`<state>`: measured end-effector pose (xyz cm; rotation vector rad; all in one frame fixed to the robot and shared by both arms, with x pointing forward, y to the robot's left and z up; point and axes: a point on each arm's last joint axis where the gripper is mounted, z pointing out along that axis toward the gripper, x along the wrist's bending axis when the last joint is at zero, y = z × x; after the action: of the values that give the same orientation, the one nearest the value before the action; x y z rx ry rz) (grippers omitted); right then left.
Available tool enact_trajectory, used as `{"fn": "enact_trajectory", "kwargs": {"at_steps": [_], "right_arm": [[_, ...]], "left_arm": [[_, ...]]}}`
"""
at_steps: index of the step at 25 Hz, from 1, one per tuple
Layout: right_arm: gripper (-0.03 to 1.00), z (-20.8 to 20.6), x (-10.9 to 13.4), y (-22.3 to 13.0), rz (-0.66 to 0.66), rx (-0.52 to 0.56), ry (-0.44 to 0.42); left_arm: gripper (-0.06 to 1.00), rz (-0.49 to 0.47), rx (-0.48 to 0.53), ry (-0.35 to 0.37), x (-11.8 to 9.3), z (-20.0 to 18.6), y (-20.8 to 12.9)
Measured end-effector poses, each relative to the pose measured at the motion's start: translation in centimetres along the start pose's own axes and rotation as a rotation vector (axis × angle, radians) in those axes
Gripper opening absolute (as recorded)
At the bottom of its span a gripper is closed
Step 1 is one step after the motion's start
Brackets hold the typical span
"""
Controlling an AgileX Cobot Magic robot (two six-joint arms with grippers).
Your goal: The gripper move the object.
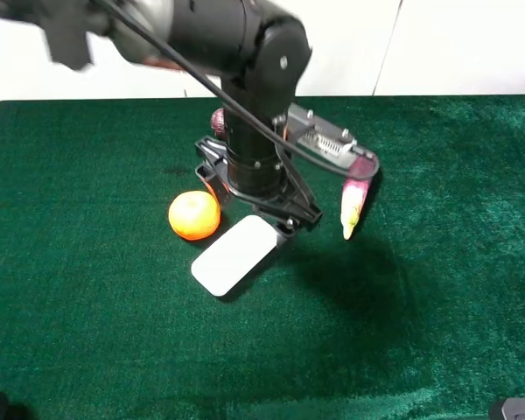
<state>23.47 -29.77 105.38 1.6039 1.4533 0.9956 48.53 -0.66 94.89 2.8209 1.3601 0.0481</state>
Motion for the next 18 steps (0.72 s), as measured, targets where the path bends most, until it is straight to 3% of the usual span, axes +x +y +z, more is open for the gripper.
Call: {"fn": "enact_trajectory", "kwargs": {"at_steps": [15,18], "right_arm": [[0.69,0.0,0.0,0.0,0.0,0.0,0.0],[0.69,0.0,0.0,0.0,0.0,0.0,0.0]], "left_arm": [[0.93,-0.008,-0.088,-0.001,1.7,-11.2,-4.8],[0.93,-0.015,-0.149,-0.004,2.4,-13.5,-5.9]]}}
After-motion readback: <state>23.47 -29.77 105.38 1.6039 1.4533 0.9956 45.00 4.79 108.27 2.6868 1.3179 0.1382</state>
